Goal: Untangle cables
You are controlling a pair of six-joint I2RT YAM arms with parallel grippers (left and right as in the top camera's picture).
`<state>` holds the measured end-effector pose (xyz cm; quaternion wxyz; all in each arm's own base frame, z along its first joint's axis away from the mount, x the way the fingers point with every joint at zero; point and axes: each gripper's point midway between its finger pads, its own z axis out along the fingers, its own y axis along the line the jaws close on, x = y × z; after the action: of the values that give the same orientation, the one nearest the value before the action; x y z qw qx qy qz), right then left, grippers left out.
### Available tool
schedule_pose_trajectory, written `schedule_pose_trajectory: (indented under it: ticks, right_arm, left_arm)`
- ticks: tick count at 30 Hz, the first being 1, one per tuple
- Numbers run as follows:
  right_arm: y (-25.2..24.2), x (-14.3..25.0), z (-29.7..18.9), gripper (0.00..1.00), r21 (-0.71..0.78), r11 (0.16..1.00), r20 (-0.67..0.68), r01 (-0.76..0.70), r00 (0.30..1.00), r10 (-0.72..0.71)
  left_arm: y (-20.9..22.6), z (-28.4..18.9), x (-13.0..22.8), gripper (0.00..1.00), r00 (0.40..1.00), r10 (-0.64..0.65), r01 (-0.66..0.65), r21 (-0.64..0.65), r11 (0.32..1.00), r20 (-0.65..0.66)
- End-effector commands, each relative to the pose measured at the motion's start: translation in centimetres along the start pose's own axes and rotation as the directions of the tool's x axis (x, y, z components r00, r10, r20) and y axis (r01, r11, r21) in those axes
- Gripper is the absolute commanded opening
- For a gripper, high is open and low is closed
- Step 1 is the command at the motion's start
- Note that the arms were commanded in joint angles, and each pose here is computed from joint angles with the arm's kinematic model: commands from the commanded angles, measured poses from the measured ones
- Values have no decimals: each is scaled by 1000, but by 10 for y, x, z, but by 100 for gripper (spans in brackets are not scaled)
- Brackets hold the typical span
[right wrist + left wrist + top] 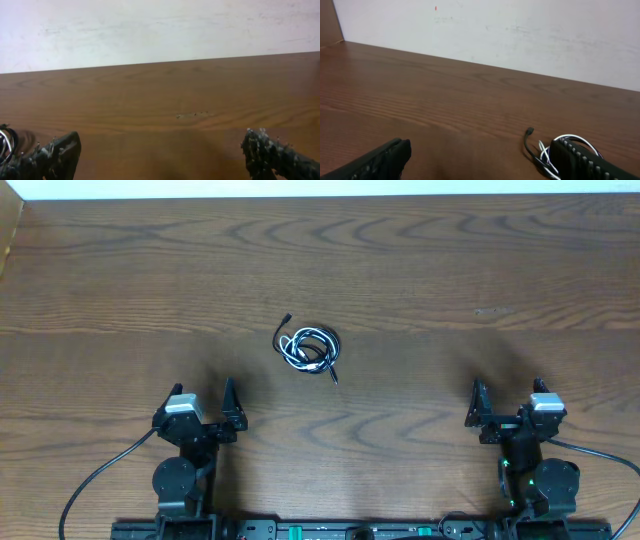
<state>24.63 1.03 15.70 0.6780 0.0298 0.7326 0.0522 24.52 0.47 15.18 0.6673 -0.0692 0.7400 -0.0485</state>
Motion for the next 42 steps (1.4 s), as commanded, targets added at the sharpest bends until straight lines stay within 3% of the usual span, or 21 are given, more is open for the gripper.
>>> schedule_pose_trajectory:
  ticks: [1,33,42]
  right_arm:
    - [-2,0,0,99,5,1000,1,-8,1000,8]
    - [-2,0,0,99,5,1000,1,-8,1000,8]
    - [-2,0,0,99,5,1000,1,-8,1000,8]
  left_arm:
    - [4,0,15,93,999,17,-18,-15,1000,-50]
    - [4,1,19,94,997,17,-18,-17,1000,-71]
    - [-6,-4,-11,94,1000,12,-11,22,1000,-22]
